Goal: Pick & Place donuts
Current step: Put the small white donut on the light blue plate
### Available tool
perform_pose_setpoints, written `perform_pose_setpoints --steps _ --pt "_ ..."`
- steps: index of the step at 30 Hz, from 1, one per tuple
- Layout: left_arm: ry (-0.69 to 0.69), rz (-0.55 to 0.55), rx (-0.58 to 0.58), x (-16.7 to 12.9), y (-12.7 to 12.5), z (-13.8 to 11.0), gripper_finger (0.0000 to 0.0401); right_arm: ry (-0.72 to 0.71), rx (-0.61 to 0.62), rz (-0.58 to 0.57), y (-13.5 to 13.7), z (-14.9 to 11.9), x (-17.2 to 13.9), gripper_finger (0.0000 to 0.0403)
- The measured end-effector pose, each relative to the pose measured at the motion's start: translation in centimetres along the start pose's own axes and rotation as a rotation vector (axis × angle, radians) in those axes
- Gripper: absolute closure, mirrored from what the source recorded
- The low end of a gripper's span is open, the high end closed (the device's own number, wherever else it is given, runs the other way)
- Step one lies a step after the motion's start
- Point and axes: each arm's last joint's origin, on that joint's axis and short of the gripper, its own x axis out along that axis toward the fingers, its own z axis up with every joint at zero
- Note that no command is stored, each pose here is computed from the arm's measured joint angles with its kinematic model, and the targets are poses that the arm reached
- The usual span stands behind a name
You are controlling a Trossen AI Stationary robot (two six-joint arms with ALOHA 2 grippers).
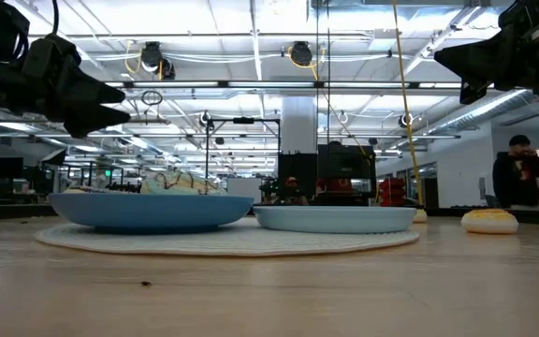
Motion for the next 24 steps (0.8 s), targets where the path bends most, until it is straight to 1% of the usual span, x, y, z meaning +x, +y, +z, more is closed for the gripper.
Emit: perform_pose_setpoints --steps 3,4,6,7,8,12,14,15,16,19,20,21,22,24 --pt "0.001 0.000 0.000 0.0 0.0 0.0 0.0083 0.000 -0.003 0.000 0.0 0.0 0.0 0.0403" --pt "0.001 0.000 0.000 0.0 0.0 0.0 0.0084 -0.004 -0.049 -0.002 0.0 0.0 0.0 0.0403" --pt "0.001 0.001 0.000 0.0 0.0 0.0 0.0087 -0.033 -0.202 -0.026 -0.1 0.3 0.0 0.0403" --pt "0.000 0.001 0.000 0.0 0.0 0.0 0.0088 -0.051 -0.244 -0.034 -0.1 0.5 0.0 0.0403" --pt "0.001 0.000 0.000 0.0 0.0 0.0 0.0089 -0.070 -0.248 -0.036 -0.1 0.7 0.0 0.0403" --pt "0.000 0.001 0.002 0.0 0.0 0.0 0.0090 -0.140 -0.107 -0.031 -0.1 1.4 -0.1 0.0403" --pt "0.000 0.001 0.003 0.0 0.0 0.0 0.0087 -0.214 -0.072 -0.034 -0.1 2.1 -0.2 0.0403" --pt "0.000 0.002 0.002 0.0 0.0 0.0 0.0086 -0.258 -0.025 -0.031 -0.1 2.5 -0.3 0.0403" --pt "0.000 0.001 0.002 0.0 0.0 0.0 0.0085 -0.291 0.049 -0.020 -0.1 2.8 -0.4 0.0403" --pt "0.000 0.003 0.003 0.0 0.0 0.0 0.0082 -0.346 0.352 0.034 -0.1 3.3 -0.6 0.0403" --pt "0.000 0.002 0.003 0.0 0.0 0.0 0.0082 -0.356 0.421 0.048 -0.1 3.4 -0.6 0.0403" --pt "0.000 0.003 0.002 0.0 0.0 0.0 0.0083 -0.360 0.459 0.056 -0.1 3.4 -0.6 0.0403" --pt "0.000 0.003 0.002 0.0 0.0 0.0 0.0084 -0.362 0.472 0.059 -0.1 3.4 -0.6 0.0403" --pt "0.000 0.003 0.002 0.0 0.0 0.0 0.0087 -0.366 0.464 0.057 -0.1 3.5 -0.6 0.0403"
